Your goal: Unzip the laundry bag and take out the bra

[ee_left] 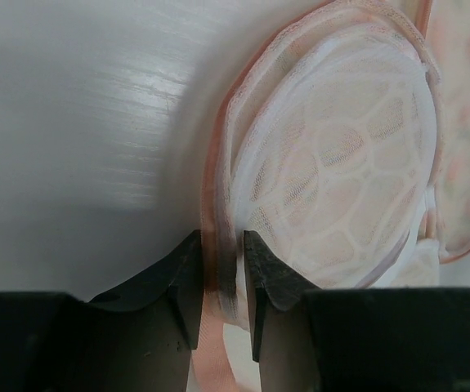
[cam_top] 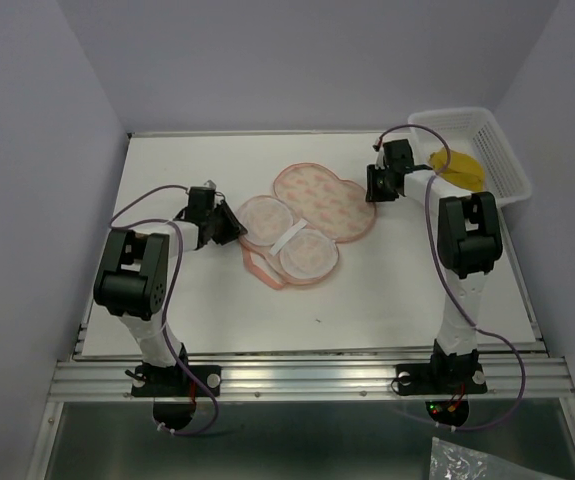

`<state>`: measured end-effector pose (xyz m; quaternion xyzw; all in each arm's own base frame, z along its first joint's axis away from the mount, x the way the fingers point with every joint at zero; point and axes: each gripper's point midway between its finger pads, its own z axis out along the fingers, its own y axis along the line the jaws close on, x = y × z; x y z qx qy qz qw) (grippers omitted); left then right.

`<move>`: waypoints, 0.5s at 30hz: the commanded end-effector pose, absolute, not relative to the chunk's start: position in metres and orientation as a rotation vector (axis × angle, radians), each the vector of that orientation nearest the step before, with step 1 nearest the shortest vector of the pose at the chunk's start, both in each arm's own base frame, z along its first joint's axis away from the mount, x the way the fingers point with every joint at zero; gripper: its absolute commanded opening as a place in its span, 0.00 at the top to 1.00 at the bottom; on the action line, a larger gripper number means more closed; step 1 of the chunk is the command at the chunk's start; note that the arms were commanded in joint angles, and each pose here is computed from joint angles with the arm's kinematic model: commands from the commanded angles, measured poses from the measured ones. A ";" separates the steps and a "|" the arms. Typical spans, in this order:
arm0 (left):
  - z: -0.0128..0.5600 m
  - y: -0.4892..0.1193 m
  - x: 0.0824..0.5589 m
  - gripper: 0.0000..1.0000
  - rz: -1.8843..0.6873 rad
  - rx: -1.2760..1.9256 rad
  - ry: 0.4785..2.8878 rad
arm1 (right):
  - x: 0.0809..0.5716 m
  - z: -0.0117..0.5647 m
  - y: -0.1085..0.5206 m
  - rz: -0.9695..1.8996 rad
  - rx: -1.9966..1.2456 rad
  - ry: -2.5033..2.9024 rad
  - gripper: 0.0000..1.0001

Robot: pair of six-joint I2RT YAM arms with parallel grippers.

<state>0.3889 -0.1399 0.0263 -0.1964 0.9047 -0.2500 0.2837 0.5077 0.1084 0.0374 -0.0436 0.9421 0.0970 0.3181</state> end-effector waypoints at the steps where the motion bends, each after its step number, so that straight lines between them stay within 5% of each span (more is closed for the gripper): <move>1: 0.037 -0.146 0.402 0.65 -0.681 -0.502 2.393 | 0.502 0.034 0.105 0.187 -0.150 2.484 0.76; 8: 0.048 -0.149 0.418 0.69 -0.688 -0.485 2.366 | 0.512 0.089 0.098 0.039 -0.167 2.353 0.97; 15: 0.059 -0.150 0.434 0.69 -0.673 -0.468 2.343 | 0.494 0.151 0.133 -0.065 -0.337 2.138 0.99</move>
